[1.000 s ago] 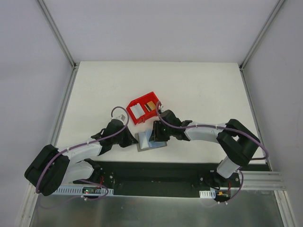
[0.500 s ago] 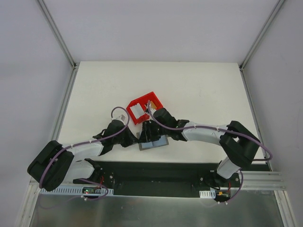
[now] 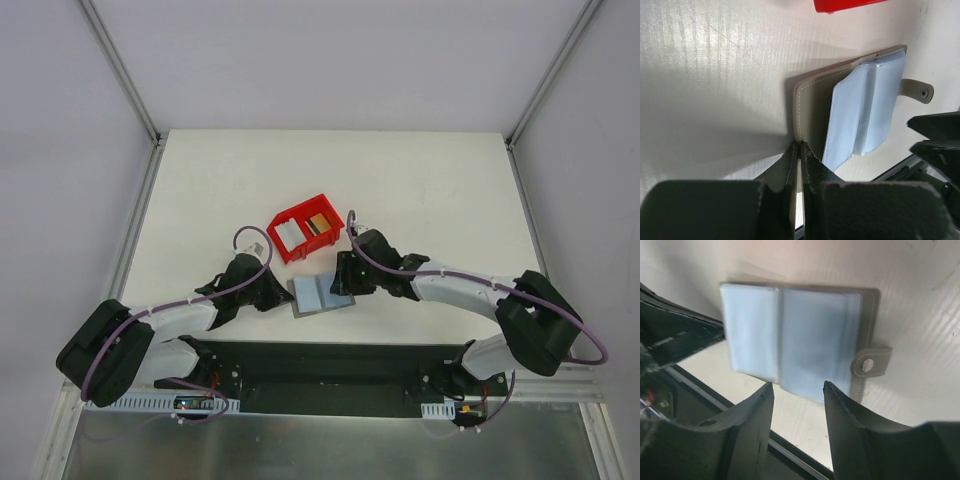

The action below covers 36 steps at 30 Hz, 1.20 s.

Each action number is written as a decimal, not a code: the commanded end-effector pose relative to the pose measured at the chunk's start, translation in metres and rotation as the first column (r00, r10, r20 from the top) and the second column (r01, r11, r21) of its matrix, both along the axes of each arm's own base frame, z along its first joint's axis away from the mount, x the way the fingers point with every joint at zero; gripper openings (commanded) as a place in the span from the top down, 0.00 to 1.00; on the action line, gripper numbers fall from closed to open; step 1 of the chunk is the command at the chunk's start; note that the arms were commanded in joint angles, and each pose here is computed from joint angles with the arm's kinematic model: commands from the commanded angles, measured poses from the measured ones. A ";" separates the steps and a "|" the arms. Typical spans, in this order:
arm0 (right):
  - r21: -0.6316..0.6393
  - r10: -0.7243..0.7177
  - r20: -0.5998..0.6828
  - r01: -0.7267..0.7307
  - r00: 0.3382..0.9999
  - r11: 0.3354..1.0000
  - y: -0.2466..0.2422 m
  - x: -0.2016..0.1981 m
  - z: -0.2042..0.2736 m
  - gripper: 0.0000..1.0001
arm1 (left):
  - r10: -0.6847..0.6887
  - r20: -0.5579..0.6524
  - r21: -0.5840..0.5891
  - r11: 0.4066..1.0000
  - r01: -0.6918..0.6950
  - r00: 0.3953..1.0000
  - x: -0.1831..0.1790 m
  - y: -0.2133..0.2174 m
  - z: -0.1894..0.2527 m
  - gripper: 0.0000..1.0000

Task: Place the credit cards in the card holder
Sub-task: Turn over the card slot in the card holder, then pick up the credit card from the storage box.

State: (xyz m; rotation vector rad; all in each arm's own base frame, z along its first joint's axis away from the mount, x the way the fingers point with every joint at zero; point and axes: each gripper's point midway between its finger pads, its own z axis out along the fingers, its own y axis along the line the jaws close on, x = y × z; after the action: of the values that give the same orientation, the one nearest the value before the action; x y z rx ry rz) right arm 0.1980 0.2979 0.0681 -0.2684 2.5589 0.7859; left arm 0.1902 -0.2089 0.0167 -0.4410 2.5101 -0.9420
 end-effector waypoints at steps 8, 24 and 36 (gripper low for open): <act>-0.056 -0.012 -0.081 0.007 0.997 0.998 -0.003 -0.009 -0.033 0.53 | -0.032 -0.015 0.049 0.998 0.033 0.999 -0.010 0.007 -0.010 1.00; -0.335 0.030 0.081 -0.001 0.996 0.942 0.000 -0.001 -0.012 0.82 | -0.039 -0.022 0.048 0.998 0.040 0.999 -0.011 0.006 -0.011 1.00; 0.023 0.298 -0.039 -0.298 0.954 0.954 0.097 -0.037 0.012 0.73 | -0.024 -0.024 0.058 0.998 0.025 0.999 -0.009 0.007 -0.015 1.00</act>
State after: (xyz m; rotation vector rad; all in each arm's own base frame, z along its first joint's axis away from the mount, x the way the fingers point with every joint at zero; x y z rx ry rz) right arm 0.1736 0.3540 0.0670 -0.5526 2.6006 0.6690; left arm 0.1909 -0.2088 0.0165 -0.4117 2.5060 -0.9374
